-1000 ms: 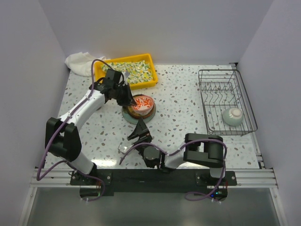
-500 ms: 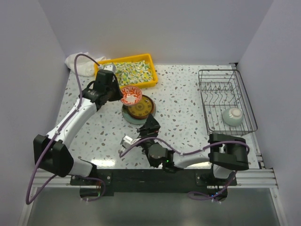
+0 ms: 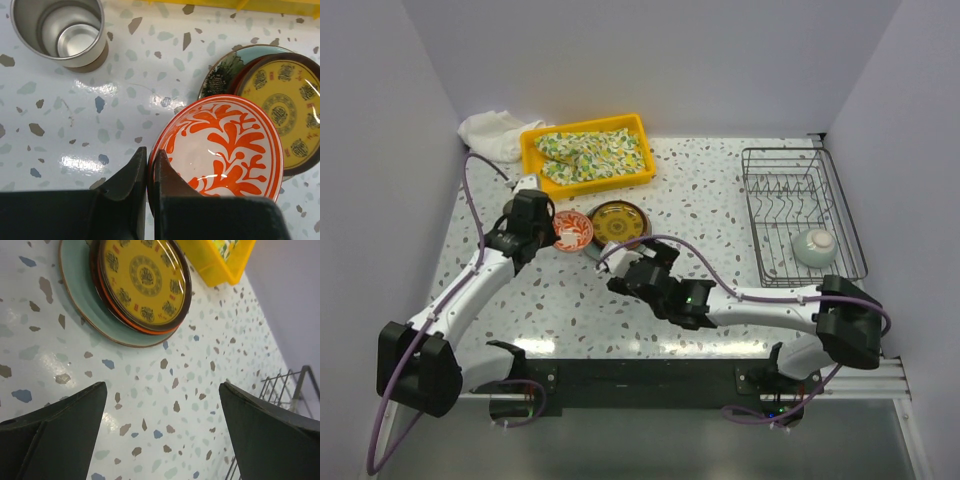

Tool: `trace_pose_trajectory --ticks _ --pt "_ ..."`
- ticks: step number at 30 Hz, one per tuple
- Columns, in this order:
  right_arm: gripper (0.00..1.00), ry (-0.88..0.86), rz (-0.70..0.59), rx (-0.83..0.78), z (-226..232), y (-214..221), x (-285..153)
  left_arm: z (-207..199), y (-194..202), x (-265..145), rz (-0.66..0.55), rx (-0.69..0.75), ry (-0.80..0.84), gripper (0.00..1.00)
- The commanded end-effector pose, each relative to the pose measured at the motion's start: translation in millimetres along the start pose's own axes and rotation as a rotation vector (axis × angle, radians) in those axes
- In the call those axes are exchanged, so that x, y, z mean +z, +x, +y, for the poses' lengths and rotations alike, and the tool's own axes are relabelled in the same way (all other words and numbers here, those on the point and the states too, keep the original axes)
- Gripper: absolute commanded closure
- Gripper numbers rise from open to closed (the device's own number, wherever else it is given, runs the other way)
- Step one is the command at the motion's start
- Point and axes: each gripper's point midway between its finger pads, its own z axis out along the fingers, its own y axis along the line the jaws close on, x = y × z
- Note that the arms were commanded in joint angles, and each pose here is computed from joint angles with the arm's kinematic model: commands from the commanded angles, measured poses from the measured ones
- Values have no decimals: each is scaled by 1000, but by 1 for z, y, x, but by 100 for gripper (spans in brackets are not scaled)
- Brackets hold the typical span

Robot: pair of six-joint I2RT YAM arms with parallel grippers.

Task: Unload the mixed dishes from the dish rack
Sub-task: Place the bowl at the center of the board.

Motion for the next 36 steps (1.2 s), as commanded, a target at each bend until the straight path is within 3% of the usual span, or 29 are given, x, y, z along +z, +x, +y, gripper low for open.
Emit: trace_pose_trajectory --ticks 1,10,19,28,36 --pt "1 -120 75 259 -13 11 -2 10 -32 5 -163 -130 -28 100" --pt "2 -113 70 566 -56 29 -8 29 -20 35 -168 -263 -71 100" --pt "2 -104 82 624 -69 47 -18 34 -17 66 -172 -384 -48 100" --pt "1 -65 100 630 -78 62 -28 42 -3 91 -131 -391 -74 100" --pt "1 -19 121 622 -90 71 -32 43 9 86 -107 -379 -62 72"
